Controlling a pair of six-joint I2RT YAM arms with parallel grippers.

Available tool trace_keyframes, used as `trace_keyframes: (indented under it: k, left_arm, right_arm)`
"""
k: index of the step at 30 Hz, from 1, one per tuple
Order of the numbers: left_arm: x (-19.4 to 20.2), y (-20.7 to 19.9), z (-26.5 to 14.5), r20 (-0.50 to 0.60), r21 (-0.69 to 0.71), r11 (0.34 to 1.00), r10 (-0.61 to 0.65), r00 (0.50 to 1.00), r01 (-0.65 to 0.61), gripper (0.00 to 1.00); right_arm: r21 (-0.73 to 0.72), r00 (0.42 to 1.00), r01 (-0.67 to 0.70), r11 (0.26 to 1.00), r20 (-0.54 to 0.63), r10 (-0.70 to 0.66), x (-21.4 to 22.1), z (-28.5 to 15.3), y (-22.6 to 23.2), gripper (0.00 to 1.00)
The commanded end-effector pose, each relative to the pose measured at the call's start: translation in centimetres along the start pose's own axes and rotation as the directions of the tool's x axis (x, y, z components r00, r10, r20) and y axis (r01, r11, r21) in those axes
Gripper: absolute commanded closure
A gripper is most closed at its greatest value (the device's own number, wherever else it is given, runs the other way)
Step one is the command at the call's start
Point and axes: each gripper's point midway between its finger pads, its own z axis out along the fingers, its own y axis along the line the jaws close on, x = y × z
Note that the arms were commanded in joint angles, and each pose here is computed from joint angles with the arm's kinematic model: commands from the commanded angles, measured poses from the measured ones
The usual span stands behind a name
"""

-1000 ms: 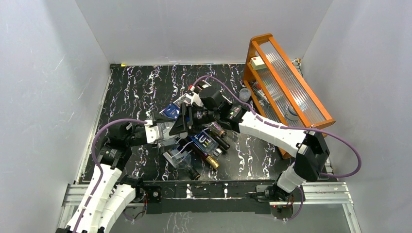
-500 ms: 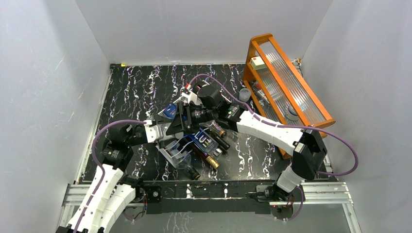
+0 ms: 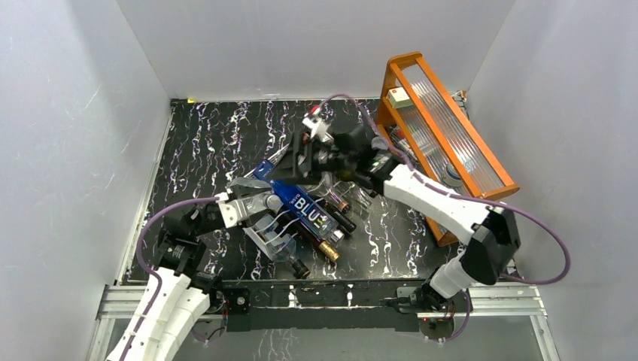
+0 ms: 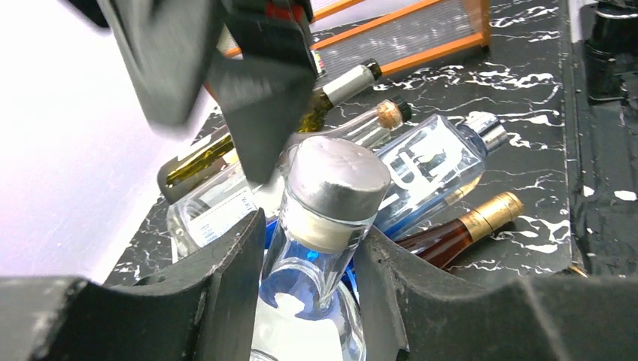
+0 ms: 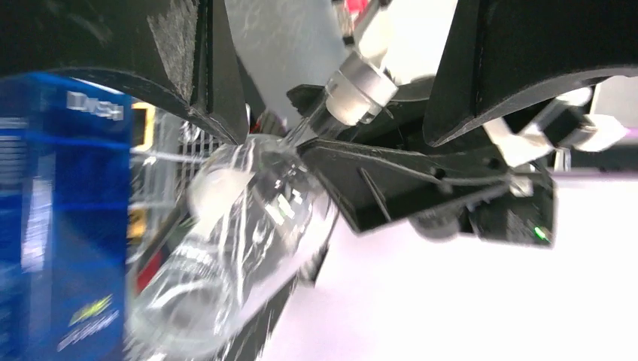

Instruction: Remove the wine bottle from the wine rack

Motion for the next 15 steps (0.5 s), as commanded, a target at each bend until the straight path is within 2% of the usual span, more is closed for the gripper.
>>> trace_keyframes:
  k: [1,10,15]
  left_arm:
    - [-0.6,1.7,-0.5,0.000,-0.117,0.993,-0.009,1.000,0.009,0.68]
    - [-2.6,5.6,-1.8,0.016,-0.332,0.943,-0.036,0.999,0.039,0.76]
    - [-3.8,8.5,-2.9,0.015,-0.465,0.878,-0.119,0.993,0.112,0.88]
  right_arm:
    - [-0.034,0.963,0.116,0.993,0.249,-0.104,-6.6,-6.6,3.8,0.02]
    - [0.066,0.901,0.266,0.962,0.339,-0.272,-8.3,-13.5,5.0,0.02]
    - [0.148,0.891,0.270,0.951,0.335,-0.306,-7.7,-14.8,3.8,0.02]
